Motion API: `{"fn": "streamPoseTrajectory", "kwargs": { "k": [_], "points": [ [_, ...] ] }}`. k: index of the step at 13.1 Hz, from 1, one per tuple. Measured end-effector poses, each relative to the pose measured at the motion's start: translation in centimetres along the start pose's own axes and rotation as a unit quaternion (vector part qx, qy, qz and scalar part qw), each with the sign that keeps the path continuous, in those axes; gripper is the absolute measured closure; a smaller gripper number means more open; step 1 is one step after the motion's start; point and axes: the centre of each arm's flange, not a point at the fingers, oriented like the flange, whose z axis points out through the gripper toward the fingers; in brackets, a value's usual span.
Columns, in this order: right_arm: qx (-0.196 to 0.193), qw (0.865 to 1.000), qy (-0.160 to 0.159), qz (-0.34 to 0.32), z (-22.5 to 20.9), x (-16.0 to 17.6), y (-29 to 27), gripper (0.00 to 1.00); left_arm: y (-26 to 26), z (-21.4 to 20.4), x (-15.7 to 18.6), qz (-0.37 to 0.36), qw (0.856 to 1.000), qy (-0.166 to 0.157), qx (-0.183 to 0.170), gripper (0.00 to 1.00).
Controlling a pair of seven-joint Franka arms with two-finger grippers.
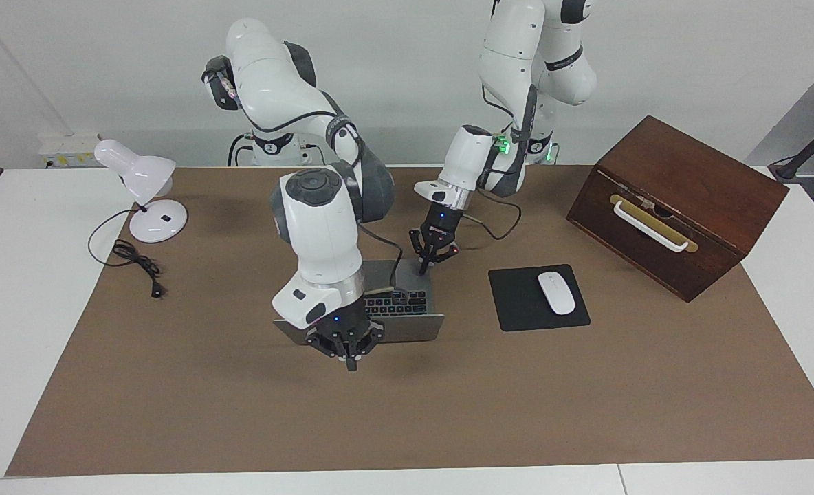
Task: Close laptop with both arms
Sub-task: 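Push the laptop screen down with the right gripper while the left gripper steadies the base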
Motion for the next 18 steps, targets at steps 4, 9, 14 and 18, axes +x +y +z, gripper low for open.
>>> {"fn": "streamPoseTrajectory", "kwargs": {
  "k": [4,9,14,18],
  "points": [
    [-0.005,0.998,-0.059,0.015,0.6,-0.8,1.5,0.99,0.0,0.0,-0.1,0.019,1.000,0.001,0.000,0.99],
    [-0.008,0.991,-0.130,0.029,-0.2,-2.0,3.1,0.99,0.0,0.0,-0.1,0.023,1.000,0.001,0.000,0.99],
    [0.007,0.983,-0.180,0.036,0.5,-3.4,3.0,0.99,0.0,0.0,-0.1,0.024,1.000,0.001,0.000,0.99],
    [0.019,0.972,-0.226,0.055,1.1,-4.2,4.7,0.99,0.0,0.0,-0.1,0.024,1.000,0.001,0.000,0.99]
  ]
}}
